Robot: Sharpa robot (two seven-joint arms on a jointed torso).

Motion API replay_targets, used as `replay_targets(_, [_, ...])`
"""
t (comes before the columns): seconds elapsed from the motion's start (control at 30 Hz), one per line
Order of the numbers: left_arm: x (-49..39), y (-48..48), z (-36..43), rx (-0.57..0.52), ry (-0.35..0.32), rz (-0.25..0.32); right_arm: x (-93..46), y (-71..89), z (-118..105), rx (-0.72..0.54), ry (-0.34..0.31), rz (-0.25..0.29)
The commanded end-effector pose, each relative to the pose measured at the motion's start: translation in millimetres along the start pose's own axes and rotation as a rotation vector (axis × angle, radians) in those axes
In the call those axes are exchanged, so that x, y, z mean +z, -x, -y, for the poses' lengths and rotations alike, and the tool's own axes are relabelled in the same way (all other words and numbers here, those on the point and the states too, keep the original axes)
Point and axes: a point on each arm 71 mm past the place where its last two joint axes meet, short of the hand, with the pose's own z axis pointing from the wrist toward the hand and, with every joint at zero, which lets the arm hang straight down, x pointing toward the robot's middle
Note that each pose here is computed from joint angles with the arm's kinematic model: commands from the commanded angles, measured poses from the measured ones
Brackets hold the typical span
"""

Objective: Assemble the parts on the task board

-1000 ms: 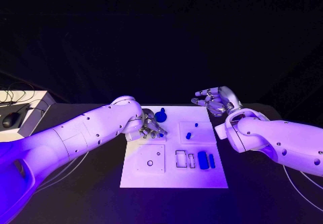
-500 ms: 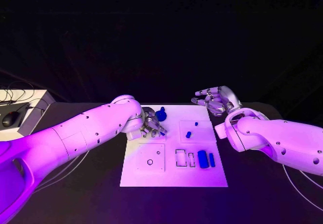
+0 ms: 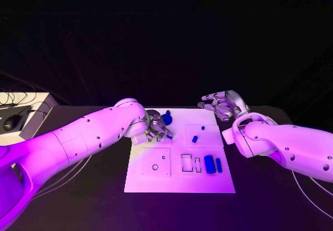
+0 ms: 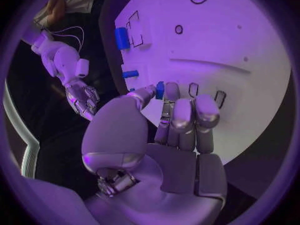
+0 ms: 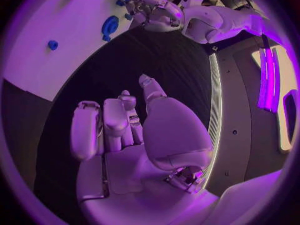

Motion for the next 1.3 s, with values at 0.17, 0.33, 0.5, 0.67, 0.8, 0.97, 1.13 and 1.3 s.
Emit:
replay_targets(0.17, [-6.1, 0.6, -2.3, -0.099, -0.031, 0.011, -0.9, -1.3, 2, -0.010, 0.000, -0.023])
replay_targets(0.33, [-13.6, 2.6, -9.7, -0.125, -0.025, 0.024, -1.6, -1.0, 4, -0.013, -0.007, -0.028])
replay_targets(0.5, [-20.8, 3.7, -16.1, -0.139, -0.022, 0.042, -2.1, -0.5, 6, -0.017, -0.013, -0.033])
replay_targets(0.67, [-27.4, 2.4, -22.9, -0.124, -0.025, 0.085, -2.6, 0.5, 8, -0.022, -0.016, -0.034])
replay_targets(0.8, [-31.5, -0.3, -27.9, -0.098, -0.028, 0.135, -2.8, 1.7, 9, -0.025, -0.017, -0.033])
replay_targets(0.97, [-34.3, -4.0, -33.4, -0.081, -0.023, 0.179, -2.9, 2.5, 11, -0.029, -0.018, -0.032])
replay_targets(1.13, [-33.5, -7.1, -37.0, -0.059, -0.002, 0.211, -2.9, 2.8, 12, -0.031, -0.018, -0.032])
replay_targets(1.3, [-30.4, -10.9, -37.8, -0.033, 0.016, 0.235, -2.7, 2.8, 12, -0.034, -0.017, -0.033])
